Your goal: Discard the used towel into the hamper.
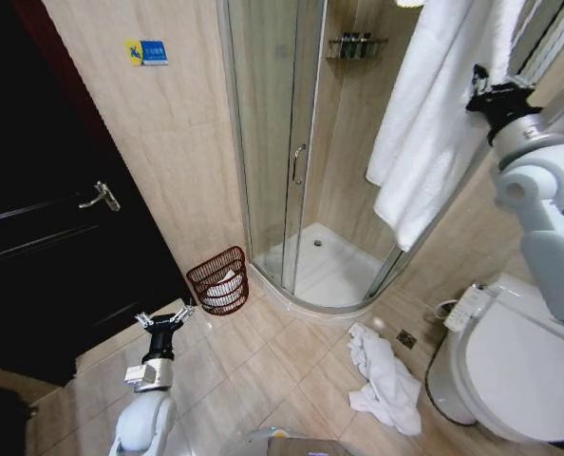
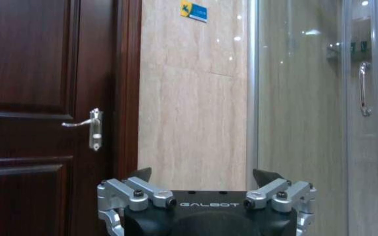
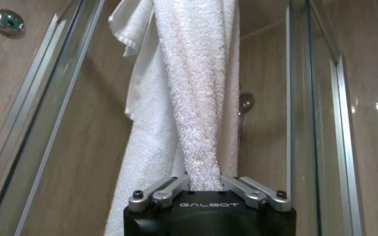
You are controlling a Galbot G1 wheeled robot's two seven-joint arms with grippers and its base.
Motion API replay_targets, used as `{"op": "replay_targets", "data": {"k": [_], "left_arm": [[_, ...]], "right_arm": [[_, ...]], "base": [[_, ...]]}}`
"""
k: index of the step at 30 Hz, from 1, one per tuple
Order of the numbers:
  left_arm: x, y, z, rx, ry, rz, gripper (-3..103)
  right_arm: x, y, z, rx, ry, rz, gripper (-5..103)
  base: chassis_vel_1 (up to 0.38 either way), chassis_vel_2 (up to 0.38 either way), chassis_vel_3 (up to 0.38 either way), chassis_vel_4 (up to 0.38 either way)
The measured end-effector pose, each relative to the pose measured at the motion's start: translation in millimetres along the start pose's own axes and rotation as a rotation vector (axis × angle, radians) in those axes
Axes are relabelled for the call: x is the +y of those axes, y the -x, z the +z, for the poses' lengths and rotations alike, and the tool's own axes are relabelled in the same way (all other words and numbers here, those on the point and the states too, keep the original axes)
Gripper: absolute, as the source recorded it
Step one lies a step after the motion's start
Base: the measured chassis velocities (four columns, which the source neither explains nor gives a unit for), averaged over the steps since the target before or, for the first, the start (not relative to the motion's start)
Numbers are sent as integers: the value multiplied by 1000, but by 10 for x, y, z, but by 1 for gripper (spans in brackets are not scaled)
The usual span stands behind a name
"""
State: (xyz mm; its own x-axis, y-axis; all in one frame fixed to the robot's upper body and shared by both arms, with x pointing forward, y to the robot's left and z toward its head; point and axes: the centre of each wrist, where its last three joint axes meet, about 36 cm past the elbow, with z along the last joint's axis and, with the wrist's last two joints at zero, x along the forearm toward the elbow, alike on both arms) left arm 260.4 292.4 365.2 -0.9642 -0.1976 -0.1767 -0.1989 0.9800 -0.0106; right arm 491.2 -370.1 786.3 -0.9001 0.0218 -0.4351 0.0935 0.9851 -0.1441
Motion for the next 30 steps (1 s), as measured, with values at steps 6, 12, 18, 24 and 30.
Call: {"op": "replay_targets", "data": {"k": [6, 12, 18, 24, 30], "left_arm": [[-12, -15, 7, -8, -4, -4, 100], [-29, -24, 14, -11, -6, -1, 100], [-16, -15, 11, -20, -6, -8, 100], [-4, -16, 8, -30, -3, -13, 100], [23, -11, 4, -40, 5, -9, 100]], "right_arm": [[-28, -211, 134, 27, 7, -2, 5], [-25, -418, 340, 69, 18, -8, 5], [25, -573, 482, 76, 26, -11, 5], [122, -695, 637, 82, 30, -7, 5], [261, -873, 875, 114, 25, -9, 5]], "base": [[0, 0, 0, 0], [0, 0, 0, 0], [0, 0, 0, 0], [0, 0, 0, 0], [0, 0, 0, 0]]}}
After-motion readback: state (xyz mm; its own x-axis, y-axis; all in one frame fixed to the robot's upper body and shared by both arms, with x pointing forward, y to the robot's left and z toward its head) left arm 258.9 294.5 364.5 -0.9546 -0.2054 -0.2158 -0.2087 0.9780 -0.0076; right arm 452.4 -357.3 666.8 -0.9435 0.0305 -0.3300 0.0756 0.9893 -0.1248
